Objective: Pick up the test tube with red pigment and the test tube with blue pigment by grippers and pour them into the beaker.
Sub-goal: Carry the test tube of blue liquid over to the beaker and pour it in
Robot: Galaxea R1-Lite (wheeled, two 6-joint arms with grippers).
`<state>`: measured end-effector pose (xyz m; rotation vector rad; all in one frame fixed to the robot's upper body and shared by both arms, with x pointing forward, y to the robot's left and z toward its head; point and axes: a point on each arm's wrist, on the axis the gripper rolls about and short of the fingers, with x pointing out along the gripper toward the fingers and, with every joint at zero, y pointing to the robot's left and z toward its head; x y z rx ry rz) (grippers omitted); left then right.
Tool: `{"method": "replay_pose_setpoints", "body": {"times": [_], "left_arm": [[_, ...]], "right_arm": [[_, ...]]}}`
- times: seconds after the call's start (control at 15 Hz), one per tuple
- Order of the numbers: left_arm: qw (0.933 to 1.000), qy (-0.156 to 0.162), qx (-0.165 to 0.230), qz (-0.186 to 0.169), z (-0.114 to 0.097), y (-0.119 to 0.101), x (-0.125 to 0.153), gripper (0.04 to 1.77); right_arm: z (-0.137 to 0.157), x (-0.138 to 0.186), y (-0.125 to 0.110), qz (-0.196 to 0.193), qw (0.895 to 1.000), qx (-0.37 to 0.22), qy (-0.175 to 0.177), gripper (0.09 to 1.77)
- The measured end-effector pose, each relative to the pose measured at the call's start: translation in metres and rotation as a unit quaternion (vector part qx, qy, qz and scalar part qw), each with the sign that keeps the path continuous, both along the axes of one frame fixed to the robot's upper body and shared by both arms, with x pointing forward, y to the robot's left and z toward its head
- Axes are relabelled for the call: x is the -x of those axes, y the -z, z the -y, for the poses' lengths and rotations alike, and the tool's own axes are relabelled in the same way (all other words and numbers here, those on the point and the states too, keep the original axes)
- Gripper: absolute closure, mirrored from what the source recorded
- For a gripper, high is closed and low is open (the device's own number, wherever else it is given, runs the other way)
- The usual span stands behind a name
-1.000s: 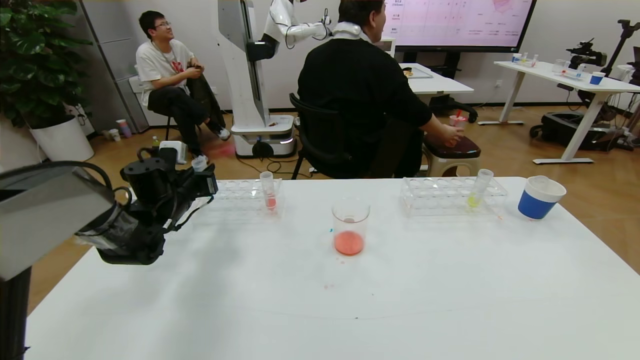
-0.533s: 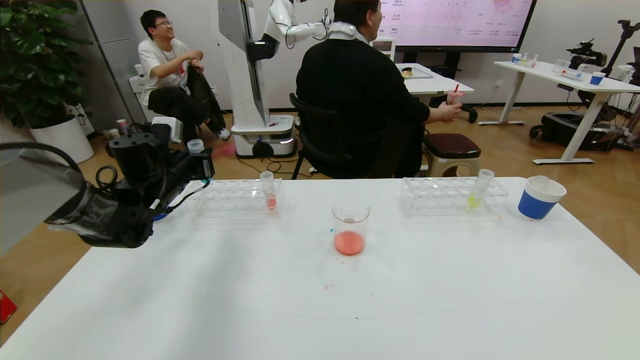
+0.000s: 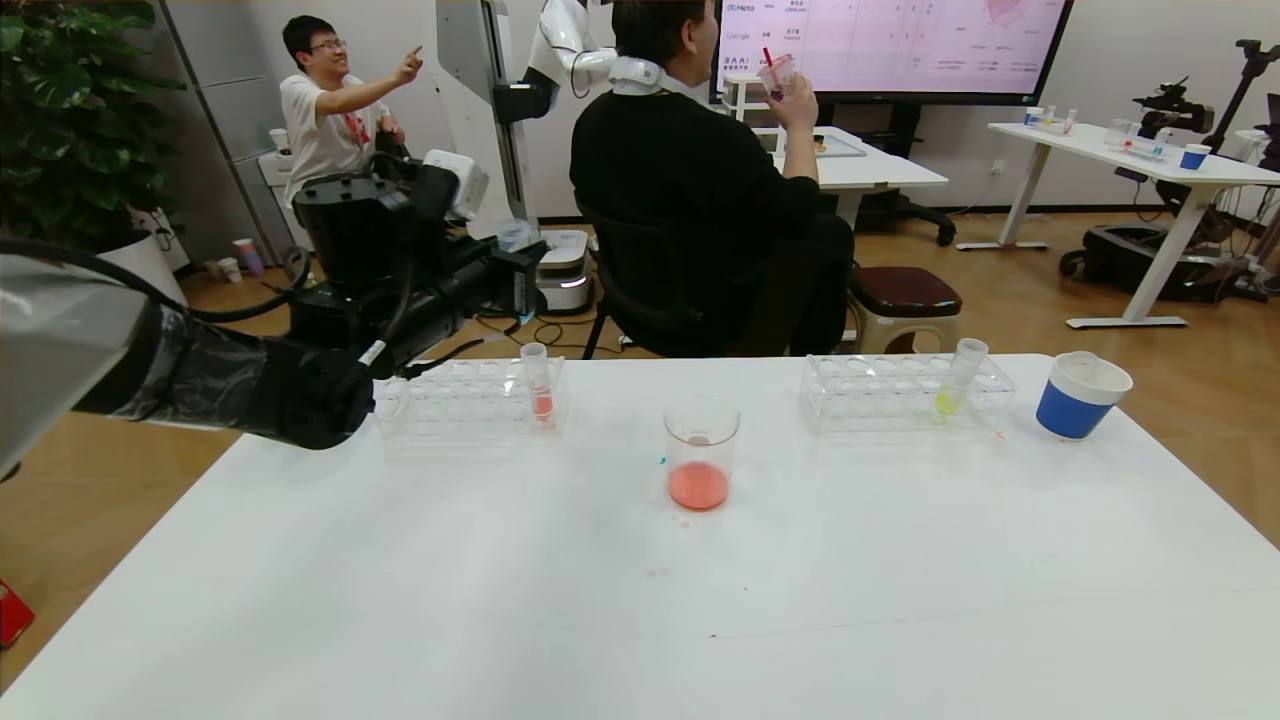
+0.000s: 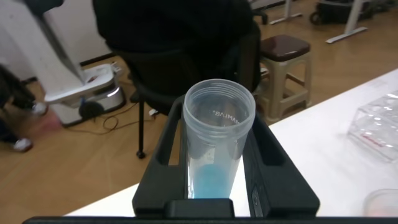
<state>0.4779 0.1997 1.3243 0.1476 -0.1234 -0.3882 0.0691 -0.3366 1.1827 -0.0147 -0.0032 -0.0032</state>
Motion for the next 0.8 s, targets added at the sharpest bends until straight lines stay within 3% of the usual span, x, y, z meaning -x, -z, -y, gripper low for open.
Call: {"method": "replay_pose_setpoints", "body": {"times": [0.2,0.33,0.53,0.67,0.8], "left_arm": [[0.9966,0.074,-0.028,0.024,0.045,0.002,0.011,1.29],[0.9897,0.111,-0.065,0.064,0.062,0.007,0.015,1.29],[0.9724,0.139,-0.133,0.131,0.074,0.020,0.011,1.30],[0.9627,0.138,-0.164,0.165,0.077,0.027,0.007,1.29],[0.9479,0.146,-0.192,0.208,0.082,0.033,0.003,1.30]], "right_arm": [[0.000,0.000,0.000,0.000,1.000,0.000,0.000,0.12],[0.000,0.000,0.000,0.000,1.000,0.000,0.000,0.12],[0.000,0.000,0.000,0.000,1.000,0.000,0.000,0.12],[0.000,0.000,0.000,0.000,1.000,0.000,0.000,0.12],[0.000,0.000,0.000,0.000,1.000,0.000,0.000,0.12]]}}
